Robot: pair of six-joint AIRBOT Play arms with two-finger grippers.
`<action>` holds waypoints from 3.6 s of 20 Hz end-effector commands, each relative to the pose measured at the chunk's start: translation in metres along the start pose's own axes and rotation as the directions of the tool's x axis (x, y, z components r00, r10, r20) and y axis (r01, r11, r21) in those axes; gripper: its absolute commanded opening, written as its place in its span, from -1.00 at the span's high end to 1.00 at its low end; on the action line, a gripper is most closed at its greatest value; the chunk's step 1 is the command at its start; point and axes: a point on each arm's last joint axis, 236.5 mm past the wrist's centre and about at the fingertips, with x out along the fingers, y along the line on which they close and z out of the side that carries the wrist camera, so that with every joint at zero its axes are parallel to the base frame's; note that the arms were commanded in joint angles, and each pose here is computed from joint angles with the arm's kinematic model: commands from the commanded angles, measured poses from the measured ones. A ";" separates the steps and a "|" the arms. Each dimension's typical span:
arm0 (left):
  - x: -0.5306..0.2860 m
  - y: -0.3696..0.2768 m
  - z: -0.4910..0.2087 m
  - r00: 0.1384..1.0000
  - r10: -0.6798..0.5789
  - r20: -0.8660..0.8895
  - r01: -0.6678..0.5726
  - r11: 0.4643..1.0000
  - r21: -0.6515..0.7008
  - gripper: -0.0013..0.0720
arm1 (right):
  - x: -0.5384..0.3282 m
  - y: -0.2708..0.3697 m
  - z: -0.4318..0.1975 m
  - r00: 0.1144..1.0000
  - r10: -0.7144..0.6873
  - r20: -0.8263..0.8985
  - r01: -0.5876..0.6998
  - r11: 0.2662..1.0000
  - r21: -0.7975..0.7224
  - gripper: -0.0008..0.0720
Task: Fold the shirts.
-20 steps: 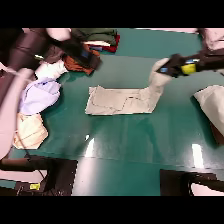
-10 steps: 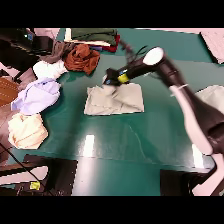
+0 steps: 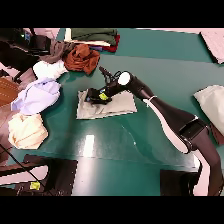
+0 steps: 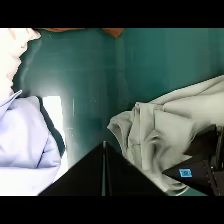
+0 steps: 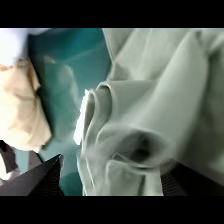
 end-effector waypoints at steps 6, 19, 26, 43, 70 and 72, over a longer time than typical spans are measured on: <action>0.011 -0.006 -0.014 0.998 -0.036 -0.053 0.035 0.999 -0.011 0.89 | -0.165 -0.045 0.034 0.997 -0.051 0.063 0.053 0.998 -0.032 -0.82; 0.074 -0.051 -0.085 0.930 -0.276 -0.243 0.249 0.959 -0.136 0.89 | -0.159 -0.198 0.025 0.997 -0.071 -0.042 0.079 0.970 0.230 -0.92; 0.077 -0.049 -0.077 0.939 -0.270 -0.212 0.246 0.960 -0.135 0.89 | -0.126 -0.179 -0.003 0.988 -0.041 -0.147 0.062 0.988 0.142 -0.96; 0.078 -0.047 -0.075 0.944 -0.259 -0.203 0.242 0.965 -0.105 0.89 | -0.299 -0.167 0.004 0.929 -0.131 0.347 0.027 0.957 0.290 0.92; 0.076 -0.056 -0.071 0.936 -0.298 -0.187 0.288 0.954 -0.077 0.89 | -0.670 -0.172 0.064 0.437 -0.301 0.848 0.106 0.953 0.284 0.93; 0.076 -0.056 -0.072 0.935 -0.299 -0.190 0.289 0.954 -0.077 0.89 | -0.691 -0.181 0.052 0.403 -0.328 0.854 0.141 0.945 0.297 0.93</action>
